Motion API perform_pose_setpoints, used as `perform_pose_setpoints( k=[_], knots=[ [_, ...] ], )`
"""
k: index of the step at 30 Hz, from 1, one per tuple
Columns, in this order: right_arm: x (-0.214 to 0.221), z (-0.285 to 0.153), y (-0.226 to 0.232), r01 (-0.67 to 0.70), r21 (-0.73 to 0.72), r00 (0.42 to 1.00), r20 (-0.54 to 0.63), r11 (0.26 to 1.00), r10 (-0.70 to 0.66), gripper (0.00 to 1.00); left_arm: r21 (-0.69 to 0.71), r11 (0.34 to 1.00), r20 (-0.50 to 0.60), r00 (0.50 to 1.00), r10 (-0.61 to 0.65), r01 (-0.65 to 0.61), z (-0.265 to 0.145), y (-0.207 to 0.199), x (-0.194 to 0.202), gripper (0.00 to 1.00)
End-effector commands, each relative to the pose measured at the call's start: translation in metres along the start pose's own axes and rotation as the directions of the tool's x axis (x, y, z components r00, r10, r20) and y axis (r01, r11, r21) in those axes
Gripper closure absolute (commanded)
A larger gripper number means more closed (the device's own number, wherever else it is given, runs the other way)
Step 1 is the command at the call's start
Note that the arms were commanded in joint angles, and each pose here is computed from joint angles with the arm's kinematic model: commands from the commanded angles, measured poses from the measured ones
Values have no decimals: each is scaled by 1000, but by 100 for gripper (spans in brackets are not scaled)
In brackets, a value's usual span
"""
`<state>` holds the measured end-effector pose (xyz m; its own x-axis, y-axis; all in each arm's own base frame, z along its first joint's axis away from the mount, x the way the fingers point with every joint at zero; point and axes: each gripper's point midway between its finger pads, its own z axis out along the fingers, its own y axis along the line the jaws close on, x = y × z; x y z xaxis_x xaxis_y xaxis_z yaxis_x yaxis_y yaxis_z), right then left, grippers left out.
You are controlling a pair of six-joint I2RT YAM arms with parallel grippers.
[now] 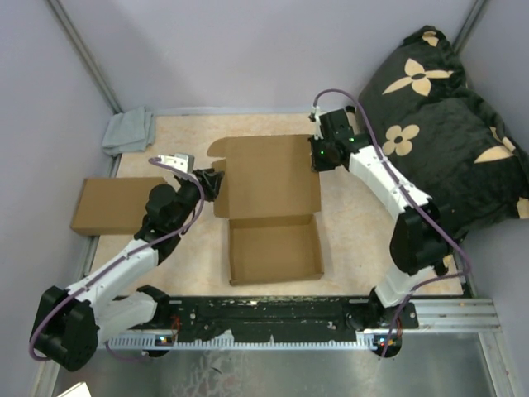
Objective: Fold the paper box
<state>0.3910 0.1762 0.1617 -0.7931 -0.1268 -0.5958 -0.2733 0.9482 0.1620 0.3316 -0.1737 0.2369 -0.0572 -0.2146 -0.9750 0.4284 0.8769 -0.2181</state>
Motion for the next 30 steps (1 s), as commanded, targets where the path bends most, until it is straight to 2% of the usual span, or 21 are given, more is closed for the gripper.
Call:
perform_pose_setpoints(
  k=[1, 4, 7, 11, 13, 20, 24, 30],
  knots=[
    [-63, -66, 8, 105, 81, 927, 353, 991, -127, 100, -88, 996, 24, 999, 27, -25, 7, 9, -31, 50],
    [-72, -87, 11, 157, 104, 869, 458, 982, -188, 100, -142, 989, -4, 999, 45, -45, 9, 16, -43, 42],
    [-73, -108, 16, 206, 98, 802, 554, 974, -225, 100, -190, 978, -41, 996, 82, -88, 9, 22, -57, 38],
    [-66, -125, 24, 263, 83, 692, 677, 961, -249, 100, -200, 967, -109, 984, 139, -159, 14, 24, -66, 38],
    [-58, -127, 24, 271, 83, 656, 713, 959, -247, 100, -179, 966, -160, 975, 157, -185, 19, 21, -67, 38],
    [-43, -118, 19, 260, 83, 672, 701, 962, -242, 100, -57, 982, -382, 913, 143, -178, 29, 5, -27, 41],
    [-38, -117, 19, 260, 75, 676, 698, 963, -237, 100, -25, 986, -437, 889, 140, -168, 28, 2, -9, 41],
    [-33, -118, 19, 268, 71, 680, 693, 961, -241, 100, -72, 977, -468, 872, 146, -203, 27, 14, -5, 40]
  ],
)
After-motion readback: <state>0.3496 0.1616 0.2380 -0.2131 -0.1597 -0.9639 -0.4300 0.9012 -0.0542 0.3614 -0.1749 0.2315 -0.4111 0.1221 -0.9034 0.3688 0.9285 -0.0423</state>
